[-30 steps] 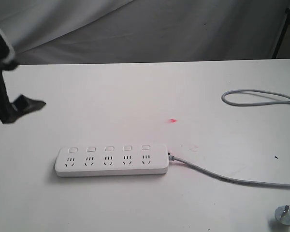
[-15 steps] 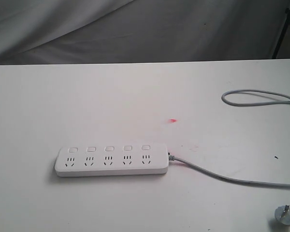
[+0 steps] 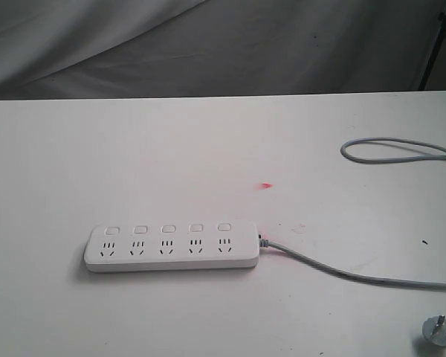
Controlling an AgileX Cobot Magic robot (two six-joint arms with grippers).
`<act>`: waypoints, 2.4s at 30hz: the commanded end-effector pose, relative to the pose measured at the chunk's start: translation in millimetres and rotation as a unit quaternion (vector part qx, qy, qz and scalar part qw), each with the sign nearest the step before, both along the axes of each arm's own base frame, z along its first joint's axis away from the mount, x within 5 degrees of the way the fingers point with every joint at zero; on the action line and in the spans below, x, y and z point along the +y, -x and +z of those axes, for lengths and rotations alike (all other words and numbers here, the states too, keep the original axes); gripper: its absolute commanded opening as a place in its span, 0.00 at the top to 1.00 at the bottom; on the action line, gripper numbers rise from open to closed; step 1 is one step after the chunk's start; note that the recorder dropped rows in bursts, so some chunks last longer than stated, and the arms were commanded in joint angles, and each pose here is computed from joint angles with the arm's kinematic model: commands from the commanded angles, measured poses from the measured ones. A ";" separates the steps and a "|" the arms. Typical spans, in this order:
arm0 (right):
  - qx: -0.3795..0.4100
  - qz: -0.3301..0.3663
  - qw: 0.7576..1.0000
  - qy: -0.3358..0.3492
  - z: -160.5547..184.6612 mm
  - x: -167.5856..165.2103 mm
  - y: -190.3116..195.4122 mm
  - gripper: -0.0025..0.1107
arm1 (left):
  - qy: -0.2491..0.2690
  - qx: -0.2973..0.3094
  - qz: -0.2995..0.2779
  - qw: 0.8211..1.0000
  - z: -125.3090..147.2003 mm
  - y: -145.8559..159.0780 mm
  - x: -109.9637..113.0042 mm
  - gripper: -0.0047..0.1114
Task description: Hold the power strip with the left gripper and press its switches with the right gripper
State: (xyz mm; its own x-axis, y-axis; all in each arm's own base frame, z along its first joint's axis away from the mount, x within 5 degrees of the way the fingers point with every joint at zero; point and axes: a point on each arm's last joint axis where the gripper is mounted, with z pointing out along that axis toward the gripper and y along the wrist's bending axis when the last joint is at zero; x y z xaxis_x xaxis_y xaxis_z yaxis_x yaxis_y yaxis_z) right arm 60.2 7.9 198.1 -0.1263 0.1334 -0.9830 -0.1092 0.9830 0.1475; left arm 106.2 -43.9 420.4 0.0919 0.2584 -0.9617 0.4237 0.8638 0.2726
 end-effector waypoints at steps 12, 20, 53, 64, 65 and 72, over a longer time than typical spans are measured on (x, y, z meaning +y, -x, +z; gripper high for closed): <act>0.000 -0.002 1.000 0.007 -1.1 -0.5 0.2 0.98 | 0.060 0.008 0.000 0.998 4.0 1.1 0.1 0.94; 0.000 -0.002 1.000 0.007 -1.1 -0.5 0.2 0.98 | -0.024 -0.045 0.048 0.998 6.5 1.0 9.0 0.94; 0.000 -0.002 1.000 0.007 -1.1 -0.5 0.2 0.98 | 0.116 -0.013 0.190 0.975 -173.7 46.4 38.9 0.94; 0.000 -0.002 1.000 0.007 -1.1 -0.5 0.2 0.98 | 0.116 0.030 0.185 0.975 -217.0 48.6 37.0 0.94; 0.000 -0.002 1.000 0.007 -1.1 -0.5 0.2 0.98 | 0.114 0.034 0.183 0.976 -217.7 48.6 36.5 0.94; 0.000 -0.002 1.000 0.007 -1.1 -0.5 0.2 0.98 | 0.106 0.051 0.173 0.978 -220.9 49.0 34.4 0.94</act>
